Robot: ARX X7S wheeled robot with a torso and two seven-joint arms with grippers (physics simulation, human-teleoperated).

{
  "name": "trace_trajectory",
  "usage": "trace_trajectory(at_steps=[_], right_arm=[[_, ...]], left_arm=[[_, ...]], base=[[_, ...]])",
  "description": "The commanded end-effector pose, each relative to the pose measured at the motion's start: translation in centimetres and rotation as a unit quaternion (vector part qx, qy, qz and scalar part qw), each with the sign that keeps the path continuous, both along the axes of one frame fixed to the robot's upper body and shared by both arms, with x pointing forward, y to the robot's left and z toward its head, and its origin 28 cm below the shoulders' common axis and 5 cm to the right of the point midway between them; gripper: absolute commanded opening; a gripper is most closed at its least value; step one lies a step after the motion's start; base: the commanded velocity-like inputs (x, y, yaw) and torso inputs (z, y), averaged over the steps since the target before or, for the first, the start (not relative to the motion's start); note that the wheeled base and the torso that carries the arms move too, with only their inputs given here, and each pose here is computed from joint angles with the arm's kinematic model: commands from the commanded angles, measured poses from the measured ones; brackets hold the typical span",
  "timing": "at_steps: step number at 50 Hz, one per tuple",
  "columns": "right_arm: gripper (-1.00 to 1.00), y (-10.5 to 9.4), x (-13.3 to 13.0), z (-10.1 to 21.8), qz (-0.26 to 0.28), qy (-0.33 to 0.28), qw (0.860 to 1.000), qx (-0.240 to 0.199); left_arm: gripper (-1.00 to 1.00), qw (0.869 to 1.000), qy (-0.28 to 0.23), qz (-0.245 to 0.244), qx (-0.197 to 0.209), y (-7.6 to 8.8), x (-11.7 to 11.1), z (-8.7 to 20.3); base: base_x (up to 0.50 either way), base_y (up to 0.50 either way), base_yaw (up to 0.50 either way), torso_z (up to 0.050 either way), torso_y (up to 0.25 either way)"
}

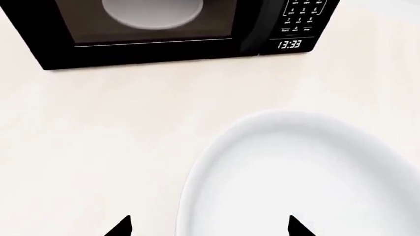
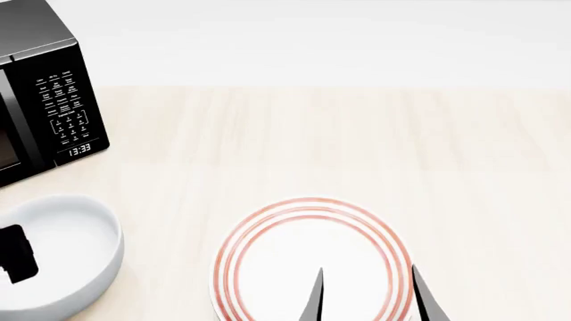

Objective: Pick up the white bowl and put it on the plate.

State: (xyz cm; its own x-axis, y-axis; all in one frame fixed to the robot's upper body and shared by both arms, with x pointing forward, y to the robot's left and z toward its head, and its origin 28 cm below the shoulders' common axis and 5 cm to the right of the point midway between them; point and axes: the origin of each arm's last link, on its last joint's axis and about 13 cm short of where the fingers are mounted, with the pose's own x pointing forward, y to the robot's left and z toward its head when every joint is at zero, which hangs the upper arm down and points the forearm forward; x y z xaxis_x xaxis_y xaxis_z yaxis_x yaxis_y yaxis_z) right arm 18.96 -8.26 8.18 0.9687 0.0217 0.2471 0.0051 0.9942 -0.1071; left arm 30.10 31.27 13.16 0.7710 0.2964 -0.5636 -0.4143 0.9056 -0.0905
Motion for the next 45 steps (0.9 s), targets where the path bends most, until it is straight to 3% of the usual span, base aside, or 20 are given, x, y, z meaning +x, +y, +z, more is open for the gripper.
trace_trajectory(at_steps=[1, 45], right_arm=[[1.0, -0.1, 0.0, 0.3, 0.003, -0.005, 1.0, 0.002], [1.0, 0.0, 0.1, 0.1, 0.007, -0.005, 1.0, 0.0]], left_arm=[[1.0, 1.0, -0.002, -0.002, -0.023, -0.2, 0.0, -0.7], [1.0, 1.0, 0.004, 0.002, -0.03, -0.5, 0.4, -1.8]], base=[[0.0, 0.0, 0.0, 0.0, 0.0], [0.0, 0.0, 0.0, 0.0, 0.0]])
